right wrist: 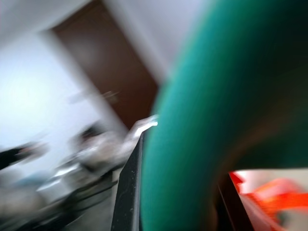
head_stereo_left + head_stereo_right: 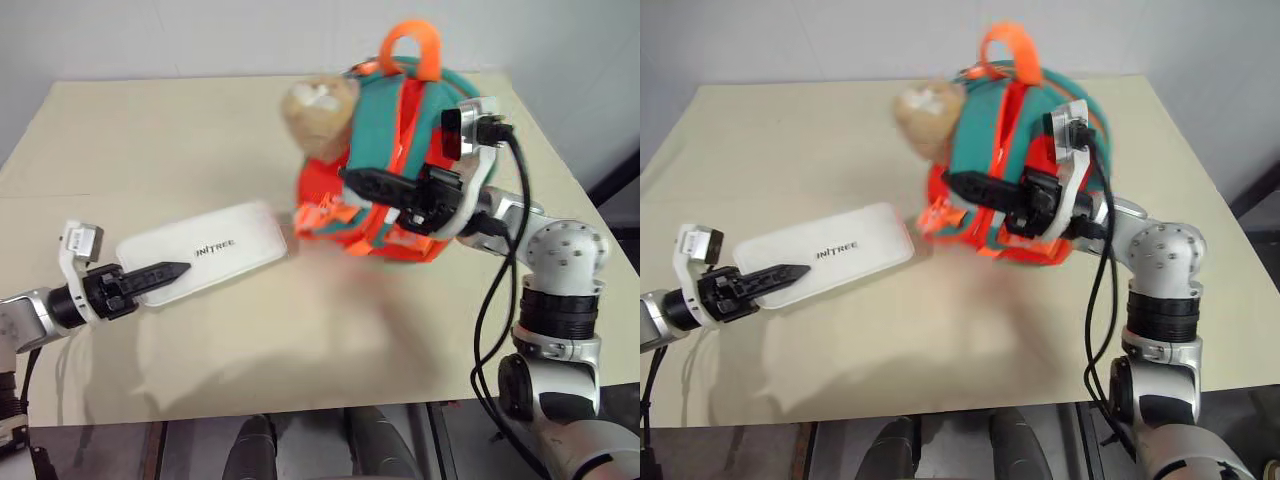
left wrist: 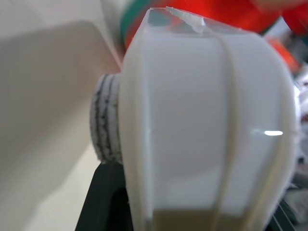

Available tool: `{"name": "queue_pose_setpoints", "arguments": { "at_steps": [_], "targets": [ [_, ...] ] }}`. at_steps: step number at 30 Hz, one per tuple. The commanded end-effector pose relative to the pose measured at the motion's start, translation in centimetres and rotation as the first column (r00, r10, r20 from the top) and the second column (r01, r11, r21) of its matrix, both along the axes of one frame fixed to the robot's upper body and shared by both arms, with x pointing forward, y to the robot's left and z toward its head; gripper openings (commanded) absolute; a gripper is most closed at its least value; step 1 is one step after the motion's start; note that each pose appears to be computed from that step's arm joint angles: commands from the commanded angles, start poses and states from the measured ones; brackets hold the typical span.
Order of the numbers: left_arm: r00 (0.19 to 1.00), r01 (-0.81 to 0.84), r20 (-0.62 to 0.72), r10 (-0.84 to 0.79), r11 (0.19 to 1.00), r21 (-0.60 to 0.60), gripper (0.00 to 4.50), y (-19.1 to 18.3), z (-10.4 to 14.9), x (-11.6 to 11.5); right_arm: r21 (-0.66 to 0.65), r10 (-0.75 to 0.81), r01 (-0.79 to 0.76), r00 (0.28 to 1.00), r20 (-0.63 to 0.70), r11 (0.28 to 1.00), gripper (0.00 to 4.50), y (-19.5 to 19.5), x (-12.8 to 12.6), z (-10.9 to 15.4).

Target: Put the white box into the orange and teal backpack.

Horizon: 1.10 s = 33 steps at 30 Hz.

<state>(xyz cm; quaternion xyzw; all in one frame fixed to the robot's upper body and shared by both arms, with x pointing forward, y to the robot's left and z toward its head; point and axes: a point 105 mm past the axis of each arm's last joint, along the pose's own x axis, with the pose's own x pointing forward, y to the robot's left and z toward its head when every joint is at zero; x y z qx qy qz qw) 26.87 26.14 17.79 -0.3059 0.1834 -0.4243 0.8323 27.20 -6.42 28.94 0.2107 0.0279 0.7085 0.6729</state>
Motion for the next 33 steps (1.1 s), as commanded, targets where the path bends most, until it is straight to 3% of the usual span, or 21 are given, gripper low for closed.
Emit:
{"name": "queue_pose_setpoints", "arguments": {
  "at_steps": [1,4,10,16,21,26,33],
  "targets": [
    [0.998,-0.033,0.053,0.032,0.999,0.008,1.32,0.8,1.3,-0.7,-0.045,0.144,-0.145,0.989,-0.015,0.988,0.05,-0.7,-3.7,-0.2],
    [0.996,-0.057,0.064,0.056,0.998,0.010,1.32,1.1,1.5,-1.0,-0.104,0.160,-0.167,0.984,-0.073,0.980,0.05,-1.2,-4.9,-1.8],
    [0.990,-0.043,0.137,0.045,0.999,-0.021,1.32,0.8,2.6,-1.7,-0.264,0.062,-0.099,0.987,-0.147,0.959,0.05,-2.3,-4.4,-5.9],
    [0.963,0.036,0.271,-0.005,0.993,-0.109,1.32,-0.4,5.6,-2.7,-0.263,0.068,-0.103,0.988,-0.137,0.959,0.05,-1.9,-4.0,-6.4],
    [0.942,0.096,0.328,-0.066,0.992,-0.077,1.32,-1.9,6.8,-3.2,-0.267,0.066,-0.102,0.988,-0.139,0.958,0.05,-1.7,-3.6,-7.0],
    [0.921,0.115,0.379,-0.088,0.992,-0.049,1.32,-2.6,7.5,-2.5,-0.266,0.072,-0.108,0.987,-0.141,0.958,0.05,-1.2,-3.5,-7.5],
    [0.884,0.158,0.442,-0.152,0.987,0.023,1.32,-4.7,7.5,0.4,-0.264,0.071,-0.105,0.988,-0.135,0.959,0.05,-1.1,-3.8,-7.8]
  ]
}}
